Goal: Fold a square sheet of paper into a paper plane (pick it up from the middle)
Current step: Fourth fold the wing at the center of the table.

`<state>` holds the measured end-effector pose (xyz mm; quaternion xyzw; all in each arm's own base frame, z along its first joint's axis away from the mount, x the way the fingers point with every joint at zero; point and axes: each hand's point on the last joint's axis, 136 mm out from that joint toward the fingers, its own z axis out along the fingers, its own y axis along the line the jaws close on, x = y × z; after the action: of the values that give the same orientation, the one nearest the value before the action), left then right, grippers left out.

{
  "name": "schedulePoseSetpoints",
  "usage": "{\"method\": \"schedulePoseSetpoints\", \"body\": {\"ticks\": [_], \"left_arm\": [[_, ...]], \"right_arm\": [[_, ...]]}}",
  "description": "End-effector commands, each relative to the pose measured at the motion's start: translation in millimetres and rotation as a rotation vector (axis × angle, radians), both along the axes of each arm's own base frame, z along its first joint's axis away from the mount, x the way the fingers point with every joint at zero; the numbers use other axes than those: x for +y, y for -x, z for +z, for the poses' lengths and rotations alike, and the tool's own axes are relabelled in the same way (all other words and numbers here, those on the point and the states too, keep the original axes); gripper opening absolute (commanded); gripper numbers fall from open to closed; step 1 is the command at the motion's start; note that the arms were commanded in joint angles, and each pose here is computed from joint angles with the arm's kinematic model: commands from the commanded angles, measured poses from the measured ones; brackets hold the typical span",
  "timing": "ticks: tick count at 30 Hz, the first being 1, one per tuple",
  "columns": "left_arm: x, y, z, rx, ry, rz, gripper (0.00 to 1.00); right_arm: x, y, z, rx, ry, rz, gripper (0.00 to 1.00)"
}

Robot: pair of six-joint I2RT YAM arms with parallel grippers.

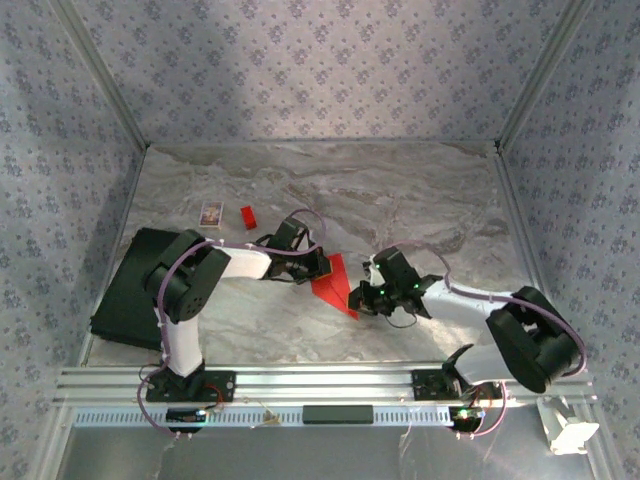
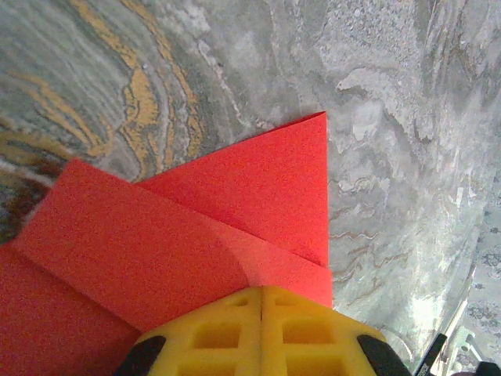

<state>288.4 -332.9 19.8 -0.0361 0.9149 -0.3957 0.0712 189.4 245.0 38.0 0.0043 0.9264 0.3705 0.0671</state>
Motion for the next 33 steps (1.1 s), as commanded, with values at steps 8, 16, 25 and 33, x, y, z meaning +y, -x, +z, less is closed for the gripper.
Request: {"method": "schedulePoseSetpoints", "body": {"ticks": [8,16,25,33], "left_arm": [[34.5,14.1,-47.0,0.098,-0.163,0.056,0.02],[33.2,13.7,-45.5,0.099,-0.157,0.059,0.02],[34.4,14.8,-43.0,0.097,-0.154,0.060,0.02],[33.5,14.4,-42.9,0.100,-0.150,0.062,0.02]], "right_arm": [[-24.4,30.8,-41.8,0.084,0.083,-0.018,0.06],[-35.7,26.6,-18.6,0.024,0.084,-0.082,0.23],[-32.7,17.0,-10.1,0.046,-0.014,-0.185,0.46],[-28.3,19.9,-8.2,0.064,-0.030,-0.158,0.43]]}}
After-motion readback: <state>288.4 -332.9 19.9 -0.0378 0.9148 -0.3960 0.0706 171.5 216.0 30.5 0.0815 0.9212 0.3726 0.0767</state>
